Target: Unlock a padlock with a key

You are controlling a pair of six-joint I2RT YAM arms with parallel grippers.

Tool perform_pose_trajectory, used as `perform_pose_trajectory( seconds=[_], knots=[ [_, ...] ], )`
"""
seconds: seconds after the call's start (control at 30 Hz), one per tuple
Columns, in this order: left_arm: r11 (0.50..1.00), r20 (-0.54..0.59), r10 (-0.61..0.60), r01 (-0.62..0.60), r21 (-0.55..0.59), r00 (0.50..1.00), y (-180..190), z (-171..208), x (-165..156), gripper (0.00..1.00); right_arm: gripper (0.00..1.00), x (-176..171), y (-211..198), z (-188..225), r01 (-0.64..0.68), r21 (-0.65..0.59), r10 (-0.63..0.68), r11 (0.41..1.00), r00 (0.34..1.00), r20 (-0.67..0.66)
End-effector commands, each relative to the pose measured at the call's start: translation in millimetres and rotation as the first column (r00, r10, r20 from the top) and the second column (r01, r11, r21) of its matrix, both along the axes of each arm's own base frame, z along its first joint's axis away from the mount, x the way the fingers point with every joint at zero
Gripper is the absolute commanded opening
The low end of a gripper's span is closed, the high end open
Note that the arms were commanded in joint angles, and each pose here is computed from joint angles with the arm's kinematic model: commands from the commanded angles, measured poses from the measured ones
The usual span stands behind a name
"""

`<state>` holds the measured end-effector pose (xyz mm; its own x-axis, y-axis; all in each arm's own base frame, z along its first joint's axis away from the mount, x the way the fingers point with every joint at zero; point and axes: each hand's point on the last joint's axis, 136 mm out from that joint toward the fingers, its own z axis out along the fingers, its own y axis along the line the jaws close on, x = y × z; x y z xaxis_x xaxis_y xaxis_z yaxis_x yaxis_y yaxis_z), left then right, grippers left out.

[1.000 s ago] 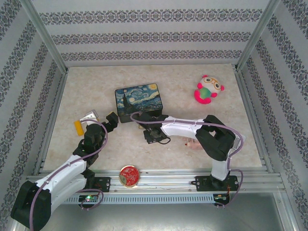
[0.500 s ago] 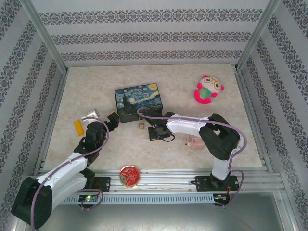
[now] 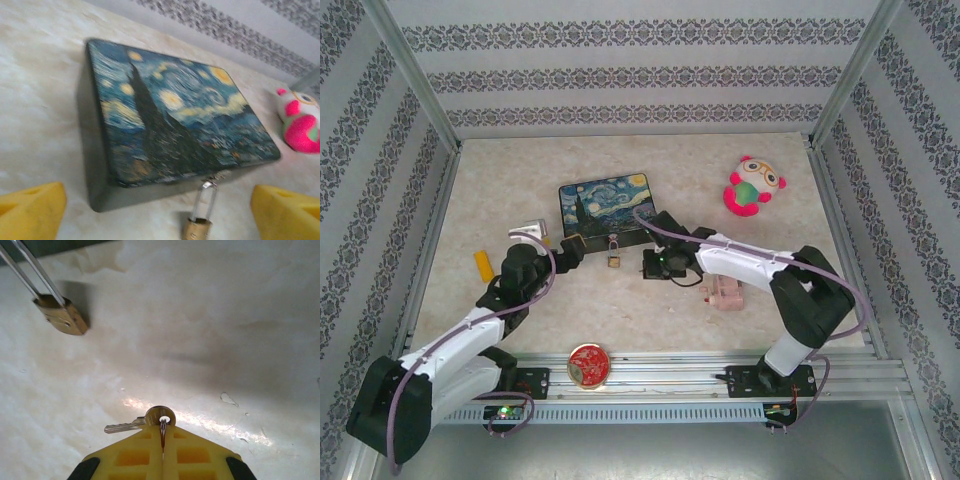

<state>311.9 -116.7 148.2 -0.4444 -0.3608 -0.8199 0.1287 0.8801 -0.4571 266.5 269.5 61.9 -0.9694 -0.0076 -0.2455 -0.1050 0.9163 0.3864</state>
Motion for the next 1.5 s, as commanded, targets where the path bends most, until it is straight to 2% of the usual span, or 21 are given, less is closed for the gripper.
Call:
perform_pose_trajectory(
  seconds=[0.0,0.13,0.33,0.47,0.63,0.83,1.0,1.33,1.47],
  knots=[
    [0.973,0.025,-0.224,0.225,-0.06,0.974,-44,18,-4,0.88,0.0,4,3,20,-0.009,0.094,0.006,0.996,1.0,0.029],
    [0.919,-0.001,-0.38,0.377,-0.113,0.925,-83,17,-13,0.85,0.0,8,5,33,0.002,0.152,-0.01,0.988,0.999,0.049],
    [0.841,-0.047,-0.54,0.536,-0.07,0.841,-130,2,-31,0.79,0.0,8,7,45,0.007,0.194,-0.02,0.981,0.998,0.062],
    [0.807,-0.053,-0.589,0.583,-0.093,0.806,-149,-2,-33,0.66,0.0,7,7,48,0.006,0.211,-0.02,0.977,0.998,0.064],
    [0.777,-0.034,-0.622,0.611,-0.153,0.782,-162,-2,-31,0.59,0.0,6,7,54,0.008,0.232,-0.026,0.973,0.997,0.072],
    [0.758,-0.021,-0.64,0.627,-0.181,0.768,-172,0,-27,0.51,0.0,5,8,56,0.008,0.253,-0.027,0.967,0.997,0.074],
    [0.75,-0.002,-0.645,0.632,-0.197,0.765,-177,4,-23,0.48,0.0,5,9,56,0.008,0.262,-0.028,0.965,0.997,0.072],
    [0.761,-0.028,-0.634,0.617,-0.203,0.773,-178,-7,-19,0.38,0.0,6,11,60,0.007,0.285,-0.029,0.959,0.997,0.074],
    [0.767,-0.028,-0.625,0.607,-0.207,0.78,-178,-8,-17,0.31,0.0,6,12,60,0.006,0.293,-0.028,0.956,0.997,0.071]
  ],
)
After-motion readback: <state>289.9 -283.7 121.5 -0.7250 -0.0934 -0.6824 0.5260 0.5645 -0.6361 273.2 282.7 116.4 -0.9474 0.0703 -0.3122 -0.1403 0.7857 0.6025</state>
